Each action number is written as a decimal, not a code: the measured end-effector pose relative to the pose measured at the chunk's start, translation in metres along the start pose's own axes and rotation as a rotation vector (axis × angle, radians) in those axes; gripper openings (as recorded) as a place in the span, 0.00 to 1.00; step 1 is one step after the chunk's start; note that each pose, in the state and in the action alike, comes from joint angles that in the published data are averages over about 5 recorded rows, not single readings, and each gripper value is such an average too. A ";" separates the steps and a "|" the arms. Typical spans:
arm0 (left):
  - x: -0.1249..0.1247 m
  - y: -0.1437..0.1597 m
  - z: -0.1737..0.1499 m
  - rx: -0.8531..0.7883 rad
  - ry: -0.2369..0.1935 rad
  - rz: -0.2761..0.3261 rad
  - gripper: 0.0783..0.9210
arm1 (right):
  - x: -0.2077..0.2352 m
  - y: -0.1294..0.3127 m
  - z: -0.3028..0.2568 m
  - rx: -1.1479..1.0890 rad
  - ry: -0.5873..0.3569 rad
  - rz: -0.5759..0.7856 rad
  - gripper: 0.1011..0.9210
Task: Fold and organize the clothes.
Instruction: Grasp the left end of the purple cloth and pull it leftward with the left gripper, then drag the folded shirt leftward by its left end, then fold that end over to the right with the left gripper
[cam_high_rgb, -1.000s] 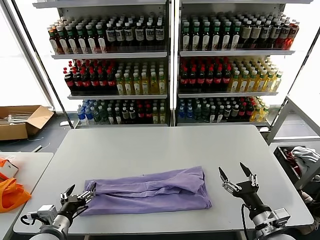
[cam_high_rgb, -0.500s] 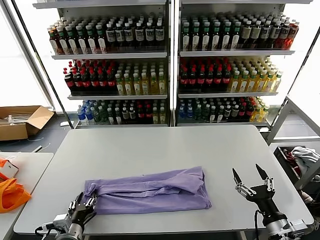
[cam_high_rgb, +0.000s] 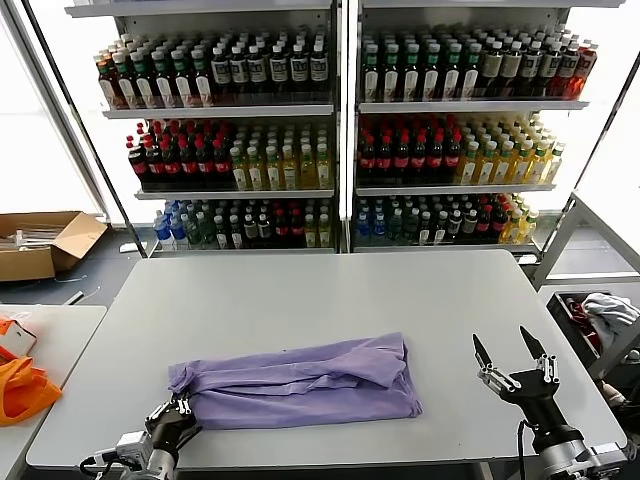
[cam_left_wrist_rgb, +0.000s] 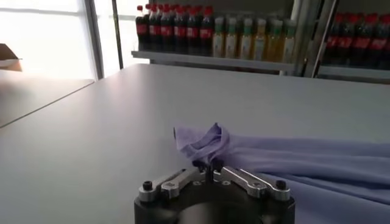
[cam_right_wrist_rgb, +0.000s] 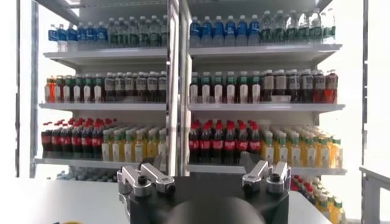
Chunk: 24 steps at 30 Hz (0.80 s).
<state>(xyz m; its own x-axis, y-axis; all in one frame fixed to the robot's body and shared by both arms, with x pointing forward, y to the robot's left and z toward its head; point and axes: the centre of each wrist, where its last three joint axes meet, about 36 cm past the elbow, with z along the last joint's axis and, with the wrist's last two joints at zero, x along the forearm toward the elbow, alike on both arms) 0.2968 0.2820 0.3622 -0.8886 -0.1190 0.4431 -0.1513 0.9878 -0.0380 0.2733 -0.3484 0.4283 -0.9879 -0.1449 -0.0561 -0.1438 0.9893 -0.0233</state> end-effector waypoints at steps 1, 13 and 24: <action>-0.001 0.002 -0.002 -0.001 -0.005 -0.001 0.04 | 0.000 0.000 0.000 -0.001 -0.001 0.000 0.88; -0.020 0.092 -0.056 -0.109 -0.152 -0.063 0.03 | 0.000 -0.001 0.002 -0.019 -0.021 0.013 0.88; -0.018 0.148 -0.123 -0.241 -0.240 -0.031 0.03 | 0.000 0.006 -0.001 -0.031 -0.036 0.019 0.88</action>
<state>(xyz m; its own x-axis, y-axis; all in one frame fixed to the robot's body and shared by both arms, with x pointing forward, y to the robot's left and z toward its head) 0.3439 0.4427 0.4583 -0.9660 -0.1416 0.2162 -0.0988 0.9753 0.1973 0.2722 -0.3422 0.4294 -0.9877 -0.1264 -0.0923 -0.1278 0.9918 0.0094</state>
